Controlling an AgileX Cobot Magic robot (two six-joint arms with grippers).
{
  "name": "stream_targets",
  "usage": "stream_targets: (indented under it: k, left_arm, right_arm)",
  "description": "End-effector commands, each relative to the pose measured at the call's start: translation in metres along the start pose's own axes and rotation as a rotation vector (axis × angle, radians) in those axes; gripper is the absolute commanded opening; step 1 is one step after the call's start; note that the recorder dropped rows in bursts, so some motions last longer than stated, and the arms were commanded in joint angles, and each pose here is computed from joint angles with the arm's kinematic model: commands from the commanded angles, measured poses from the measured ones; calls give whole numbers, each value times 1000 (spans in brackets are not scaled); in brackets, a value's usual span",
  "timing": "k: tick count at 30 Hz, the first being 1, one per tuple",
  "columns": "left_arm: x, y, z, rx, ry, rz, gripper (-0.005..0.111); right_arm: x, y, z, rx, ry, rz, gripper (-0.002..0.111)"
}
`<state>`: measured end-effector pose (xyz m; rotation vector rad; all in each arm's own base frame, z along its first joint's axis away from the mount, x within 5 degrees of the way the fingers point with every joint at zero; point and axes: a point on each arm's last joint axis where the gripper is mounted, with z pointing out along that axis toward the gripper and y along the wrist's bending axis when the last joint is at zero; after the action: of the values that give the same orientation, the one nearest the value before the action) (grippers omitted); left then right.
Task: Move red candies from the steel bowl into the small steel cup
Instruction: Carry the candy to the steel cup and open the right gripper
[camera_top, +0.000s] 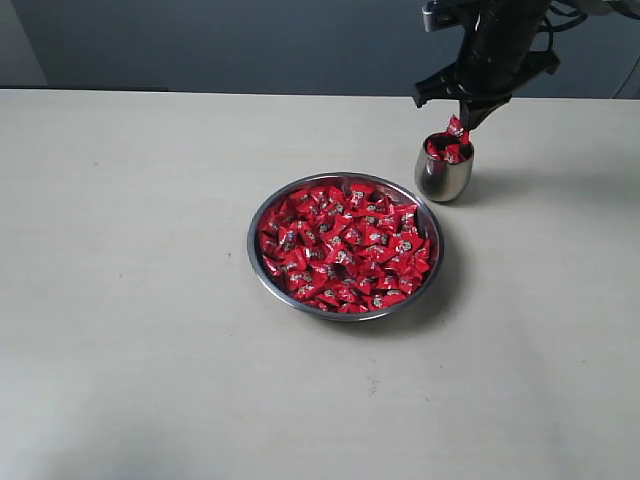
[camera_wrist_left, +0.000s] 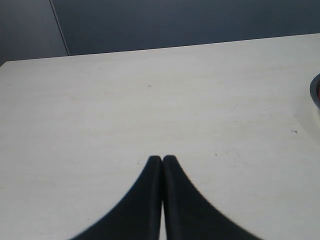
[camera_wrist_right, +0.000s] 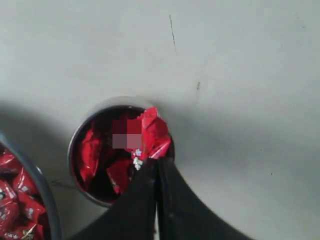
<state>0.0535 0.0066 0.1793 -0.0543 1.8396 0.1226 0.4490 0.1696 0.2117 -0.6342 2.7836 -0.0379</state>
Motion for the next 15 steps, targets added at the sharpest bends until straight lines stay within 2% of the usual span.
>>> stream_targets:
  k: [1, 15]
  left_arm:
    - [-4, 0, -1, -1, -21, -1, 0]
    - [-4, 0, -1, -1, -21, -1, 0]
  right_arm:
    - [0, -3, 3, 2, 14, -15, -1]
    - [0, 6, 16, -33, 28, -36, -1]
